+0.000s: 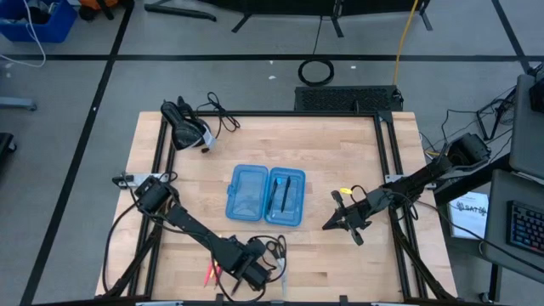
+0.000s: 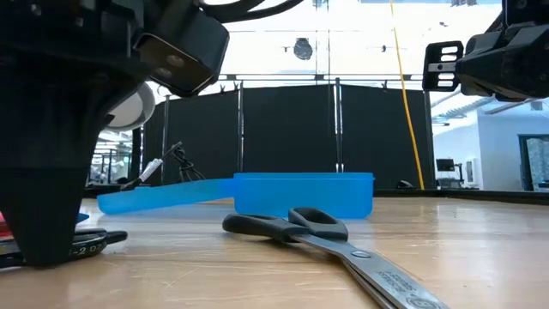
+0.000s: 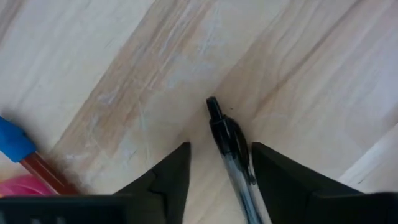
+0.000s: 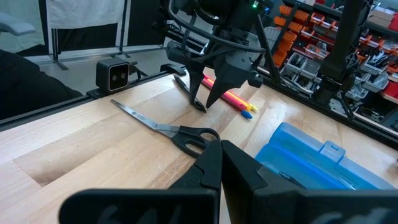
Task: Pick & place school supplies into a supply box
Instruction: Put the transparent black pen into the supply box
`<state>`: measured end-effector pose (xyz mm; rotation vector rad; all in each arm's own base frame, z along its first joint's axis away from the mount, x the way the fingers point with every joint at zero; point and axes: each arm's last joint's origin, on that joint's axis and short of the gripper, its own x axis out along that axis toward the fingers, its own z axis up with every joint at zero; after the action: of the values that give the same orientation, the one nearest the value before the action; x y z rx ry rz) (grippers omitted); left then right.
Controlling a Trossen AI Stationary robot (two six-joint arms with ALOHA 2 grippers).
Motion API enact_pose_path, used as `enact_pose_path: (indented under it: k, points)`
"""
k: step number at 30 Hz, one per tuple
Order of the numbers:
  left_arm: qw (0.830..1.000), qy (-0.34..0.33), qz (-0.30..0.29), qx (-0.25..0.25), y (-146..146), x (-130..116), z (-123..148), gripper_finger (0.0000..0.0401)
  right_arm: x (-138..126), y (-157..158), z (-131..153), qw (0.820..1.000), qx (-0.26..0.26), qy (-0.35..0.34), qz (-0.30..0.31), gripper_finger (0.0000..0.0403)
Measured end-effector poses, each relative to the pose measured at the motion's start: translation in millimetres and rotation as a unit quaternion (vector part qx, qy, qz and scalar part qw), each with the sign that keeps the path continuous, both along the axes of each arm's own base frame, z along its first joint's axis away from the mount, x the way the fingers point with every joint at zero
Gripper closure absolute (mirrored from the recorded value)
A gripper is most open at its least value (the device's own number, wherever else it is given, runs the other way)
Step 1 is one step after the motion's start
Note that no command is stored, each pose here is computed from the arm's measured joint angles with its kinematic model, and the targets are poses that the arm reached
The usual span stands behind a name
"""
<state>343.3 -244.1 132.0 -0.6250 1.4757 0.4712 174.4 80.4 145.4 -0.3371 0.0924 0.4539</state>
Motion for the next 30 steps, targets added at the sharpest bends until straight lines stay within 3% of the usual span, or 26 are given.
enact_pose_path:
  k: [10, 22, 26, 30]
  points:
    - [1.000, 0.006, -0.003, 0.011, -0.8, 1.3, -11.5, 0.0364, 0.0, 0.0, 0.1, 1.000, 0.001, 0.000, 0.000, 0.0403]
    - [0.999, -0.038, -0.019, 0.028, -2.4, 10.0, 15.6, 0.0365, 0.1, 0.1, 0.8, 1.000, 0.003, -0.003, 0.000, 0.0403]
    - [0.997, -0.058, -0.017, 0.046, 0.5, 12.4, 30.6, 0.0400, 0.1, 0.1, 1.0, 1.000, 0.004, -0.004, 0.000, 0.0403]
    - [0.997, -0.053, -0.015, 0.053, 2.1, 11.5, 36.0, 0.0399, 0.2, 0.1, 1.1, 1.000, 0.004, -0.004, 0.000, 0.0403]
